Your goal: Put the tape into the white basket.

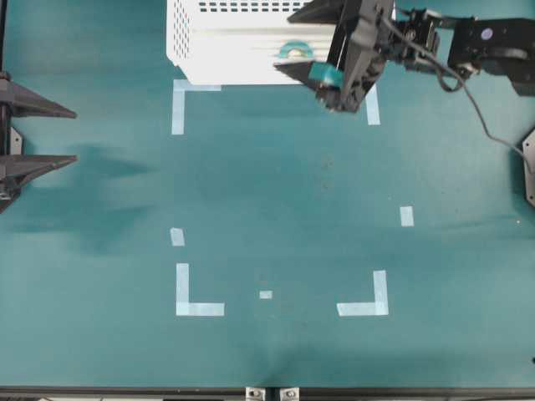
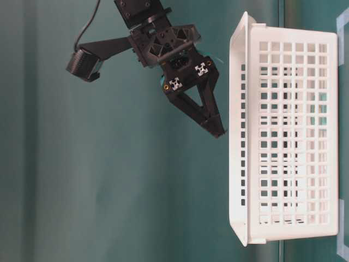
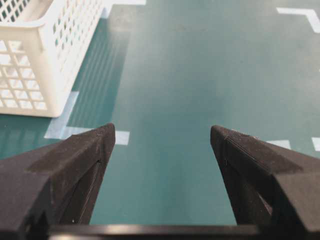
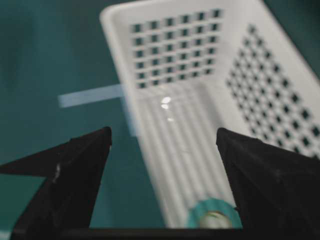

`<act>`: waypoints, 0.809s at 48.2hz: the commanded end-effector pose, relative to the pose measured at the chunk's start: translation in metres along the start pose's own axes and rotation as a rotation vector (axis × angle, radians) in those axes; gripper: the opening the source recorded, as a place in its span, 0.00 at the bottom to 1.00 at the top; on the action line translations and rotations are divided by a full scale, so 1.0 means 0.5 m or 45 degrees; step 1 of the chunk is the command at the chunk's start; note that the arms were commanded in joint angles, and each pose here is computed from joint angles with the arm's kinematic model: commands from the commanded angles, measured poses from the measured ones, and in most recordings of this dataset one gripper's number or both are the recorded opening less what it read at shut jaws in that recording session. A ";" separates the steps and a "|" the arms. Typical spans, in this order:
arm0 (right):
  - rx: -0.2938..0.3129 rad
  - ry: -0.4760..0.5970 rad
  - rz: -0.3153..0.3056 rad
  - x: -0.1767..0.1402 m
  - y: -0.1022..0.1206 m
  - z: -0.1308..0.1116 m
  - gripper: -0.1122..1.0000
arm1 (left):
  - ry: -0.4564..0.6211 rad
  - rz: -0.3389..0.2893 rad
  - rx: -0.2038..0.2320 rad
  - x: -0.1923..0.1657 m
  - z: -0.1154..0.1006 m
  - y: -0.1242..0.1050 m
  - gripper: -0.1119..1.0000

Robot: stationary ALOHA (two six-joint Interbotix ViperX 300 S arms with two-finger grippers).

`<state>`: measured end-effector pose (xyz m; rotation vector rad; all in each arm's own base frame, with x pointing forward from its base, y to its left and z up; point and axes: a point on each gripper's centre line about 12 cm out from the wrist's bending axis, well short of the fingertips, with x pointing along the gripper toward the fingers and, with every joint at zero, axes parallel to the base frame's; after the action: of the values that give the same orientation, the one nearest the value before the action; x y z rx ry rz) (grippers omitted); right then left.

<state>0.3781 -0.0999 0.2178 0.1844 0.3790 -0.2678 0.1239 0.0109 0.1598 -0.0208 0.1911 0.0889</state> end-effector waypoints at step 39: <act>-0.154 -0.140 0.365 -0.054 0.209 0.002 0.91 | -0.025 0.006 0.003 0.001 0.007 0.001 0.90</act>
<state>0.3859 -0.0014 0.2276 0.1066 0.3038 0.0076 0.1235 0.0110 0.1580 -0.0205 0.1834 0.0894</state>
